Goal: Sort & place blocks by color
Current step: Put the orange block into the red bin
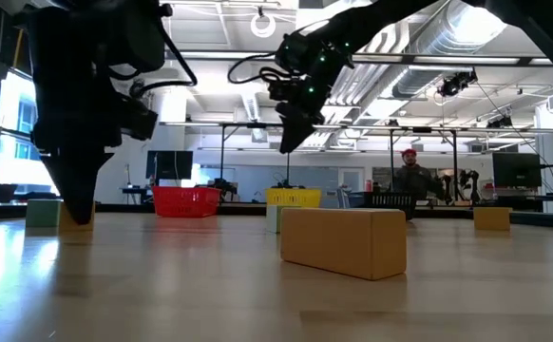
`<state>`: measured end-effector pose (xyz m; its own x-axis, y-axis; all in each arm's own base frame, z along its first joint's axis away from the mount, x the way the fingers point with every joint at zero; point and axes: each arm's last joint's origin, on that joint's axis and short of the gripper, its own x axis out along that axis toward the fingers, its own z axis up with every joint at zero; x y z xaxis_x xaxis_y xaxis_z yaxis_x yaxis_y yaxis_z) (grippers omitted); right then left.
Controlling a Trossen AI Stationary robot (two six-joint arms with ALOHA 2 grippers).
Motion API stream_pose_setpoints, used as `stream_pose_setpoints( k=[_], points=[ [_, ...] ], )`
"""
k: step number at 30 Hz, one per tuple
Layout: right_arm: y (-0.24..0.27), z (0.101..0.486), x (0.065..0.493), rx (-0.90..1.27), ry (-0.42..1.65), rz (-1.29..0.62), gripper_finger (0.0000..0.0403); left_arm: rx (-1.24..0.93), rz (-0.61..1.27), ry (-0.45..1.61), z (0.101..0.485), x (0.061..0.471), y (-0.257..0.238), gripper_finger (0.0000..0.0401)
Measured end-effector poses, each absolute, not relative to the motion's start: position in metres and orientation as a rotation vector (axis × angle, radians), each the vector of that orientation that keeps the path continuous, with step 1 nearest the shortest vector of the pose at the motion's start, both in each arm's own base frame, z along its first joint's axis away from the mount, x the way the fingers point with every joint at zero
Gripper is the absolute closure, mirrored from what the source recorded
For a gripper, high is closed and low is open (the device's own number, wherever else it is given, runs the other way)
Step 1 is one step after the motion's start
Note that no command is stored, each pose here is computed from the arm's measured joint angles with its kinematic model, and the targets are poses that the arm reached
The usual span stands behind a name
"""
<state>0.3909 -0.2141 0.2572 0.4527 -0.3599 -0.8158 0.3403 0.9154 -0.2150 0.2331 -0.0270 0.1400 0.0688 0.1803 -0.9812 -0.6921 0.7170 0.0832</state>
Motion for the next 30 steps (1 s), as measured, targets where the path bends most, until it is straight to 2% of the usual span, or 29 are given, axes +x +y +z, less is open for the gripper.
stream_pose_setpoints(
  k=[4,11,21,30],
  points=[
    [-0.211,0.255,0.388,-0.019,1.061,-0.414,0.0238,-0.458,0.69,1.375,0.138,0.233,-0.027,0.0221],
    [-0.192,0.248,0.384,-0.032,1.202,-0.332,0.0238,-0.411,0.665,1.362,0.139,0.234,-0.025,0.0296],
    [-0.161,0.244,0.388,-0.063,1.291,-0.175,0.0238,-0.384,0.695,1.341,0.142,0.235,-0.009,0.0296],
    [-0.137,0.242,0.389,-0.07,1.362,-0.098,0.0238,-0.347,0.723,1.191,0.18,0.23,0.029,0.0296]
  ],
)
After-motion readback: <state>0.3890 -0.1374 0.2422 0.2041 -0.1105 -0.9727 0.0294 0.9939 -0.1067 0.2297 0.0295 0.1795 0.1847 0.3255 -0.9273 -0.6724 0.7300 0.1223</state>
